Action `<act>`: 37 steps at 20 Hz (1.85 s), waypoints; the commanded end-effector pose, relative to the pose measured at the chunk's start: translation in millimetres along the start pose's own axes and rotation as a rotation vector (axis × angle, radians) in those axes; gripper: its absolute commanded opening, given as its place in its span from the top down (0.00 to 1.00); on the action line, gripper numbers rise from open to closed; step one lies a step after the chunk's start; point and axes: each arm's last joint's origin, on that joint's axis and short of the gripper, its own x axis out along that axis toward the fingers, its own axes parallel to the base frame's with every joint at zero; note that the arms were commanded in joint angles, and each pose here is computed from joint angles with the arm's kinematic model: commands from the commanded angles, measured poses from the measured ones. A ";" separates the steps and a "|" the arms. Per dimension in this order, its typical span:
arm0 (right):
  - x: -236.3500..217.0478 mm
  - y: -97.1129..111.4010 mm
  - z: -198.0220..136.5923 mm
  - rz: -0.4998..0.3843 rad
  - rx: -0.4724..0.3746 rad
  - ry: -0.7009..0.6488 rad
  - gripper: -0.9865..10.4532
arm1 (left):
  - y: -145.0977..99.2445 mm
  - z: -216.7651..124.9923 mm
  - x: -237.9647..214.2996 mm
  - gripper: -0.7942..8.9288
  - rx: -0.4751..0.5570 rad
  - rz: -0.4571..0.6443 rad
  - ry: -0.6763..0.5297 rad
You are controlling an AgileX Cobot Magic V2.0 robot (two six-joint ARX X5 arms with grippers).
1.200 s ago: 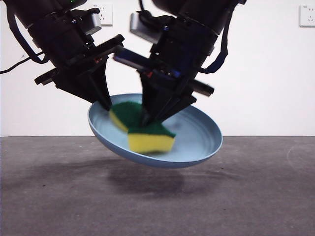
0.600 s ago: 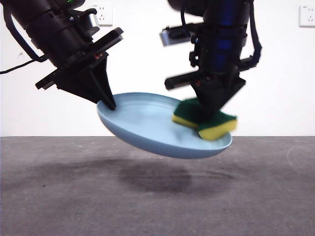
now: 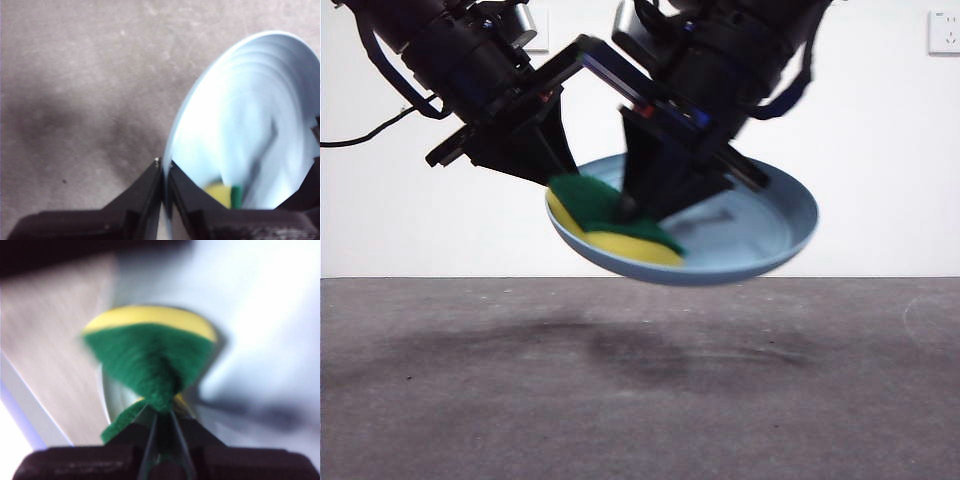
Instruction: Pick up the plate,pick up the cloth,clean the plate with the cloth
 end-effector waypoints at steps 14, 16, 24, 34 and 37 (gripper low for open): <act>-33.8 -2.2 31.9 -0.370 -0.065 -0.440 0.93 | 10.8 -20.9 -3.7 0.93 0.093 0.207 0.203; -54.2 3.8 30.3 -0.344 -0.066 -0.484 0.93 | 18.6 -19.2 -4.0 0.93 0.134 0.415 0.173; -109.1 10.7 -6.1 -0.479 -0.077 -0.354 0.93 | 76.9 -31.3 43.3 0.93 0.055 0.469 0.273; -98.9 -17.2 -8.2 -0.522 0.040 -0.254 0.93 | 70.1 -13.8 21.3 0.59 0.046 0.464 0.223; -80.7 -41.5 -5.6 -0.476 0.132 -0.189 0.93 | 52.6 3.9 -8.7 0.59 0.061 0.452 0.151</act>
